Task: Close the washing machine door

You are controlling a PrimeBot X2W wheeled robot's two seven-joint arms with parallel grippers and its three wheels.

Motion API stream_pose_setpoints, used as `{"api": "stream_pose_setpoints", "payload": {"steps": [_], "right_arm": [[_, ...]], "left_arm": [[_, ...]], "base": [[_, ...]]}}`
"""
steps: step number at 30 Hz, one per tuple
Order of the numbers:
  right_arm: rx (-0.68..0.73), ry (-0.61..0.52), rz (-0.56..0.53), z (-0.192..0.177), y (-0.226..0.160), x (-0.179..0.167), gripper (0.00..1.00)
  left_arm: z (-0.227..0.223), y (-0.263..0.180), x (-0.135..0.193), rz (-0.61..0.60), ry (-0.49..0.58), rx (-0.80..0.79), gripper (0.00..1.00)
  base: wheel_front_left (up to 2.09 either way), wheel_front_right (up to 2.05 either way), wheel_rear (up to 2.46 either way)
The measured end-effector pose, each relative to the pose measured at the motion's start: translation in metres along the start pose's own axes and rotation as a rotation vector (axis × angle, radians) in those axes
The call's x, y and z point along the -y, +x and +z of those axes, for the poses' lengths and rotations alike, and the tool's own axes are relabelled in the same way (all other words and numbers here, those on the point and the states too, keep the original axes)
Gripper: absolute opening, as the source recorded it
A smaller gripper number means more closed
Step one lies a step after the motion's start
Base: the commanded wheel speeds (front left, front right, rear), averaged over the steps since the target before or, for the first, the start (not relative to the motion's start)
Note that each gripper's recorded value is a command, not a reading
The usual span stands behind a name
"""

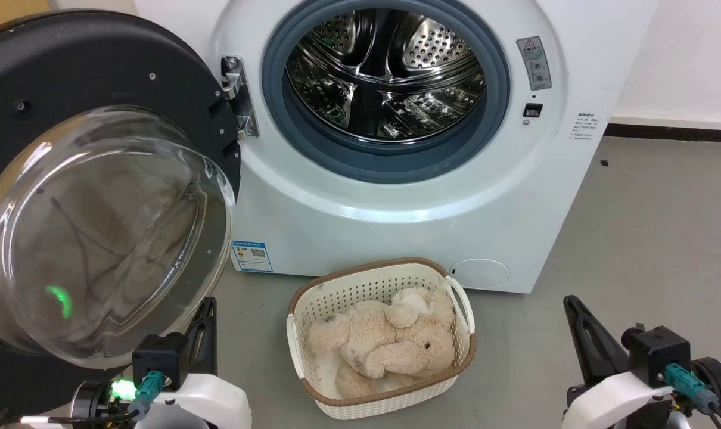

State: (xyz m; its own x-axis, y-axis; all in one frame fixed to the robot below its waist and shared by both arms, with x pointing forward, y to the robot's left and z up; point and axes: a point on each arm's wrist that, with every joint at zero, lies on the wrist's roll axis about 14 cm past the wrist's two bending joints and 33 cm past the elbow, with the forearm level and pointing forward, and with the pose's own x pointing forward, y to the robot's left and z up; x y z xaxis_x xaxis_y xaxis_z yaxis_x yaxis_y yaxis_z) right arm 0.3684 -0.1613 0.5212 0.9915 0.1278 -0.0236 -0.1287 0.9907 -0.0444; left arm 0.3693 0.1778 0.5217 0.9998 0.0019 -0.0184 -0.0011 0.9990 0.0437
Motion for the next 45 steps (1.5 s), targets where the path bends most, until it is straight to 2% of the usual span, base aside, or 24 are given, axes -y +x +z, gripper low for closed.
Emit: {"api": "stream_pose_setpoints", "payload": {"steps": [6,7,26,27,28,29,45], "right_arm": [[0.0,0.0,0.0,0.0,0.0,0.0,0.0],[0.0,0.0,0.0,0.0,0.0,0.0,1.0],[0.038,0.033,-0.01,0.006,0.003,0.004,1.0],[0.04,0.037,-0.009,0.007,0.003,0.004,1.0],[0.044,0.04,-0.007,0.007,0.004,0.003,1.0],[0.046,0.045,-0.005,0.008,0.005,0.003,1.0],[0.086,0.09,0.036,0.014,0.018,-0.01,1.0]], "left_arm": [[0.0,0.0,0.0,0.0,0.0,0.0,0.0],[0.0,0.0,0.0,0.0,0.0,0.0,1.0],[0.01,-0.002,-0.003,0.027,-0.001,0.047,0.98],[0.012,-0.002,-0.003,0.029,-0.001,0.053,0.46],[0.014,-0.002,-0.004,0.031,0.0,0.06,0.27],[0.016,-0.003,-0.004,0.032,0.001,0.068,0.0],[0.07,-0.012,-0.034,0.125,0.02,0.249,0.0]], "base": [[0.0,0.0,0.0],[0.0,0.0,0.0],[0.0,0.0,0.0],[0.0,0.0,0.0],[0.0,0.0,0.0],[0.0,0.0,0.0],[0.0,0.0,0.0]]}}
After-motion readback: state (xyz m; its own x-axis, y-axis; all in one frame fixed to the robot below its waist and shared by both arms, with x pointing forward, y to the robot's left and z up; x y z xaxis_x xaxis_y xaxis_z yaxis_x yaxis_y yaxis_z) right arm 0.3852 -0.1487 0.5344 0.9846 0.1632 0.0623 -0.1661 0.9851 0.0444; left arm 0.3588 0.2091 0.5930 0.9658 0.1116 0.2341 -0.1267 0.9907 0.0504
